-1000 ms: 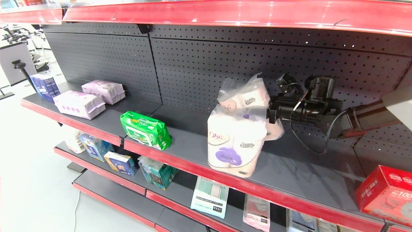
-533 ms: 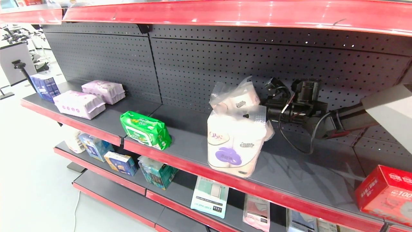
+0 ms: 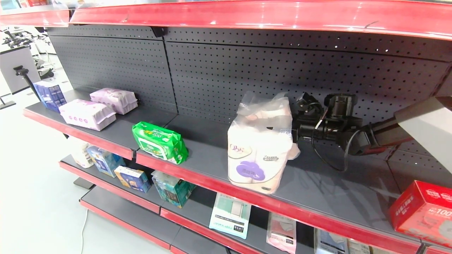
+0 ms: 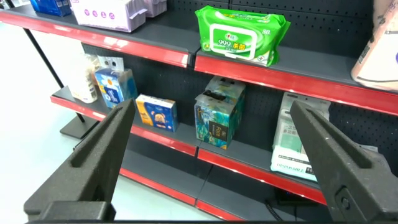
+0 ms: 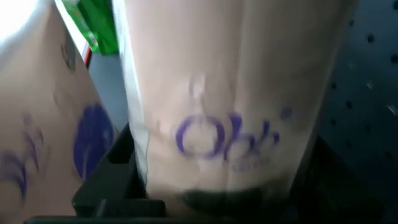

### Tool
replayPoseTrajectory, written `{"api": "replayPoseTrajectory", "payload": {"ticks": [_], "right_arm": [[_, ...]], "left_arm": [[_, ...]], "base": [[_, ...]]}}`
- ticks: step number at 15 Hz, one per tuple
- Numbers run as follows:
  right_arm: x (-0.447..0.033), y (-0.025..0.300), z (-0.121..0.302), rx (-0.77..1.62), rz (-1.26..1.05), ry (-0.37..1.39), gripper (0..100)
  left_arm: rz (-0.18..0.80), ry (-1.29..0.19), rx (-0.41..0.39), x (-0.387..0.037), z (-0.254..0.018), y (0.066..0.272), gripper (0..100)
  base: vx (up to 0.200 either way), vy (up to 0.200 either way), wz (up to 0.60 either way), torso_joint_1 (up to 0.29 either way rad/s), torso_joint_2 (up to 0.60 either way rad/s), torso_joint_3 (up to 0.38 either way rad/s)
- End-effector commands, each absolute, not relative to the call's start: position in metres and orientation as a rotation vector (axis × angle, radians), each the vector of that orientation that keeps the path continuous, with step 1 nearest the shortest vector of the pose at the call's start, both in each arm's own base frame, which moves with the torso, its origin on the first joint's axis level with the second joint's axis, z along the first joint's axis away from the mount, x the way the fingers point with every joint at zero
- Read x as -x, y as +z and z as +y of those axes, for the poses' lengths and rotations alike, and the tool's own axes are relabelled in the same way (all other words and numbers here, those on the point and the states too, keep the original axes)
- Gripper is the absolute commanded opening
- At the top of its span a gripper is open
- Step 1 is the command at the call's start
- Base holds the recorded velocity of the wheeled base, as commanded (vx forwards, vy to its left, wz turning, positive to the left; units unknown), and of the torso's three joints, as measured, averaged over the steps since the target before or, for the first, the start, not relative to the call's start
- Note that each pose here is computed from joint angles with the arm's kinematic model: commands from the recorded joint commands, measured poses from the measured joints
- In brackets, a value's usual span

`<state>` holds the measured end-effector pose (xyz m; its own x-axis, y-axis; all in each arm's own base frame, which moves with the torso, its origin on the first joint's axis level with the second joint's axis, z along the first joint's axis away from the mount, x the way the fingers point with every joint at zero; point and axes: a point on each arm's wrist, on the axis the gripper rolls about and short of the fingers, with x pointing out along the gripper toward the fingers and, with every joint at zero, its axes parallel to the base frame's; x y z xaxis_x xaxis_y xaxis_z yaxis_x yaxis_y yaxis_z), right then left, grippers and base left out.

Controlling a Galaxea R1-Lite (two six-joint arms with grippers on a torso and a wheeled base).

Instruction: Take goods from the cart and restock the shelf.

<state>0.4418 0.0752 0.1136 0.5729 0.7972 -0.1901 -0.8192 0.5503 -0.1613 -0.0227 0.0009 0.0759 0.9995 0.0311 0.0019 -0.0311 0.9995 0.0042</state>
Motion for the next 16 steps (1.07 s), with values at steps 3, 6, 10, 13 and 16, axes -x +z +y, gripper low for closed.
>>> {"api": "replayPoseTrajectory", "payload": {"ticks": [3,6,10,13,16], "right_arm": [[-0.438,0.099,0.049,0.274,0.122,0.939,0],[-0.435,0.09,0.041,0.281,0.141,0.94,0],[-0.434,0.088,0.03,0.302,0.13,0.943,0],[-0.432,0.084,0.03,0.305,0.141,0.945,0],[-0.431,0.079,0.031,0.311,0.151,0.947,0]], "left_arm": [[-0.001,0.032,-0.005,0.023,0.001,0.076,100],[-0.001,0.032,-0.005,0.023,0.001,0.076,100],[-0.001,0.031,-0.005,0.023,0.001,0.076,100],[-0.001,0.032,-0.005,0.023,0.001,0.076,100],[-0.001,0.032,-0.005,0.023,0.001,0.076,100]], "base": [[0.0,0.0,0.0,0.0,0.0,0.0],[0.0,0.0,0.0,0.0,0.0,0.0],[0.0,0.0,0.0,0.0,0.0,0.0],[0.0,0.0,0.0,0.0,0.0,0.0],[0.0,0.0,0.0,0.0,0.0,0.0]]}}
